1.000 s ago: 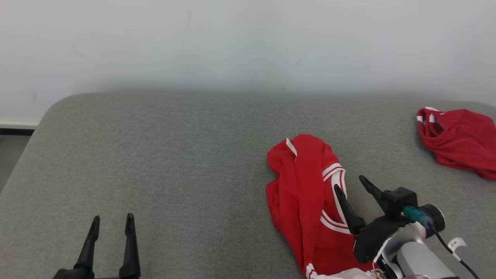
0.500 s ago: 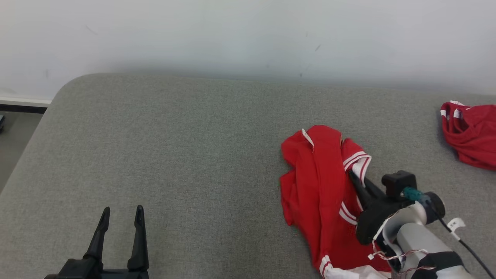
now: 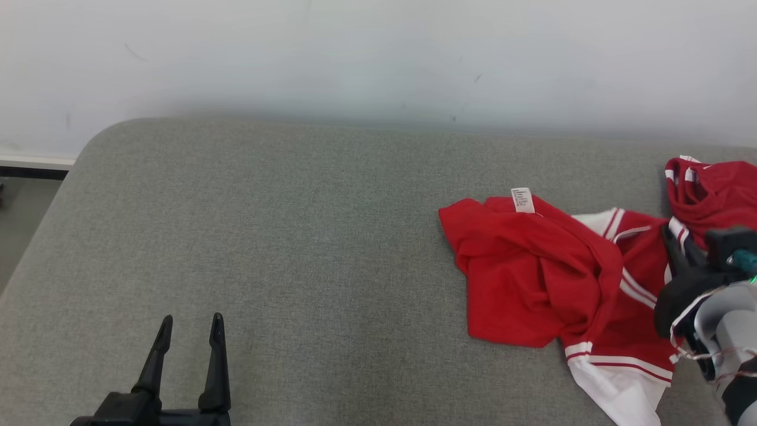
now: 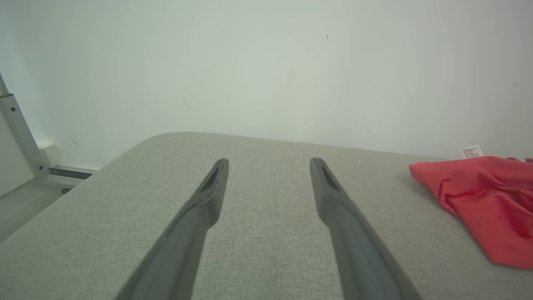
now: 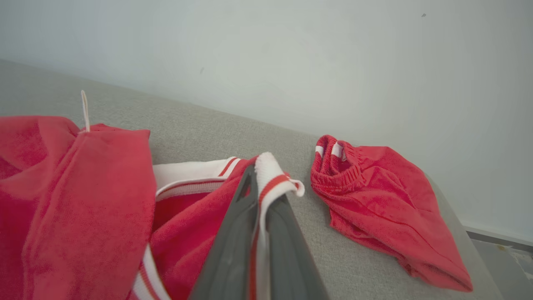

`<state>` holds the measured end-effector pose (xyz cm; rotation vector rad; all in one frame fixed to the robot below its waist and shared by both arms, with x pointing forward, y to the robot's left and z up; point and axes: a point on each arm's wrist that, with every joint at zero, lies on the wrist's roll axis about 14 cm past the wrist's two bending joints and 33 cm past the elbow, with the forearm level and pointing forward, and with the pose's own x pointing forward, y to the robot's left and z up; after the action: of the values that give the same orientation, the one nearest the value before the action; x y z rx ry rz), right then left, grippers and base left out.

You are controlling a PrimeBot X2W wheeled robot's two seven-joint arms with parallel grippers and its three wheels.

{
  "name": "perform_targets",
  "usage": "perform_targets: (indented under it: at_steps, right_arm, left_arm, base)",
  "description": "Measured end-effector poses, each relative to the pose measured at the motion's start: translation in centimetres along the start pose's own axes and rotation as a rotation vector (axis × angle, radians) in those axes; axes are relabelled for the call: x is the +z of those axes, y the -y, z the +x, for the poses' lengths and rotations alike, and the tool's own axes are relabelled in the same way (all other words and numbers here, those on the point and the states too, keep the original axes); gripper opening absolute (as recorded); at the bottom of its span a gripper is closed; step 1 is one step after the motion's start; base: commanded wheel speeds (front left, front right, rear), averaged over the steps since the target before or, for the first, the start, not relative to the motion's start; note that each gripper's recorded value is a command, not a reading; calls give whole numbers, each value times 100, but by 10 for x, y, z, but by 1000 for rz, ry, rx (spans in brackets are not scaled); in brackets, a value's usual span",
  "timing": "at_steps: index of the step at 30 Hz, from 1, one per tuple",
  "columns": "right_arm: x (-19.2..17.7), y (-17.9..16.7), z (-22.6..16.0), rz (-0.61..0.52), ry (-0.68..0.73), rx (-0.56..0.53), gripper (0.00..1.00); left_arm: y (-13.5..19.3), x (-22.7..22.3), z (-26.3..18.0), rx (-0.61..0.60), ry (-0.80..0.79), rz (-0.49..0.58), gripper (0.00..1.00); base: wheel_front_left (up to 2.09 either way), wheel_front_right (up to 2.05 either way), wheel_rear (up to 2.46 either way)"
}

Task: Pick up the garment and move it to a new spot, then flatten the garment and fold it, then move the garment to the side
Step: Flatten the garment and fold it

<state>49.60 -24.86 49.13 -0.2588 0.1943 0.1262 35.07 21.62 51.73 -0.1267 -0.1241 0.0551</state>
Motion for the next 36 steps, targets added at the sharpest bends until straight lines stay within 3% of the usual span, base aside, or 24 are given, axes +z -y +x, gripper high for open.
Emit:
perform_targets:
  at_steps: [1, 7, 12, 22, 36]
  right_arm:
    - [-4, -3, -1, 4, -10, 2, 100]
    - [2, -3, -6, 6, 15, -16, 100]
    - [28, 9, -16, -16, 98, -47, 100]
    - [70, -34, -19, -4, 242, 35, 100]
    - [29, -59, 14, -90, -17, 131, 100]
  left_arm:
    - [0, -1, 0, -1, -2, 0, 100]
    - [-3, -3, -5, 9, -9, -4, 100]
    - [-3, -6, -13, 5, -19, -5, 100]
    - [7, -6, -14, -23, -19, -4, 100]
    - [6, -9, -7, -16, -29, -14, 100]
  base:
    - [0, 0, 0]
    - [0, 0, 0]
    - [0, 0, 0]
    - [0, 0, 0]
    - [0, 0, 0]
